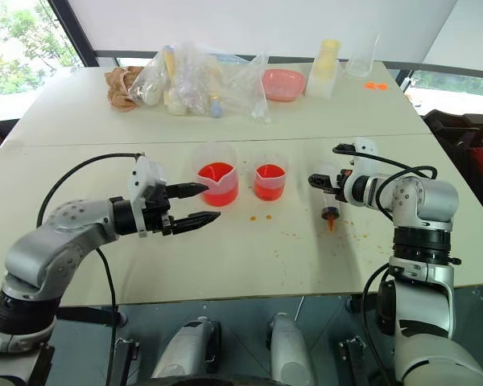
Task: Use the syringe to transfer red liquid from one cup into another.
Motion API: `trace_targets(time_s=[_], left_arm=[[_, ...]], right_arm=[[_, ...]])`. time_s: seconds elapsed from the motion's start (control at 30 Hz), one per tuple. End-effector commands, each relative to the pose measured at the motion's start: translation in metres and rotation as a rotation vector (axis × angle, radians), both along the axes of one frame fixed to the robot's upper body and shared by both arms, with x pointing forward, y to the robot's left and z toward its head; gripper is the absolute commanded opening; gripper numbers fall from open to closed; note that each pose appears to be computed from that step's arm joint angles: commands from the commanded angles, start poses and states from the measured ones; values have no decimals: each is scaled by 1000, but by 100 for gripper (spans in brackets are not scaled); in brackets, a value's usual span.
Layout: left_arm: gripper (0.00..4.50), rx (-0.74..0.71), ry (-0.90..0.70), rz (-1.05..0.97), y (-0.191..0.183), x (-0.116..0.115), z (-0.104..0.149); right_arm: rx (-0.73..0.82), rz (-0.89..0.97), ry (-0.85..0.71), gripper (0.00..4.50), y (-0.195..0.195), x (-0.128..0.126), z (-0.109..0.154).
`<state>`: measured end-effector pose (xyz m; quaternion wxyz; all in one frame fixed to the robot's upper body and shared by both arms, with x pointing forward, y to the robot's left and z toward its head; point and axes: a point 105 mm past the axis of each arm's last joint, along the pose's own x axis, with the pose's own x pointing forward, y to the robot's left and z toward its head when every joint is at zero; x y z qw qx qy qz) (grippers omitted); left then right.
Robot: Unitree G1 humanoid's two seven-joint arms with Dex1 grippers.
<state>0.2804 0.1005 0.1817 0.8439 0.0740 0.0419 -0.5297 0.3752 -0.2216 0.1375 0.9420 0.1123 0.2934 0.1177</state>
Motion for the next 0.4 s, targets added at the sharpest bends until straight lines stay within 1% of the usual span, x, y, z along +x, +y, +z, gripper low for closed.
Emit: trace_targets(time_s=[0.03,0.1,0.17,0.23,0.3,0.4], left_arm=[[353,-60,-17,6,22,0,28],[353,-97,8,25,33,-1,35],[353,-110,28,74,48,-1,38],[353,-104,39,125,61,-1,37],[353,-103,46,201,75,0,34],[353,-83,82,295,97,-5,19]], right_arm=[[-30,62,-170,446,-6,-2,39],[0,110,-252,446,-11,-8,59],[52,180,-341,446,-13,-20,79],[80,253,-387,446,-12,-33,88],[73,320,-427,446,-13,-49,88],[9,311,-484,446,-28,-64,79]])
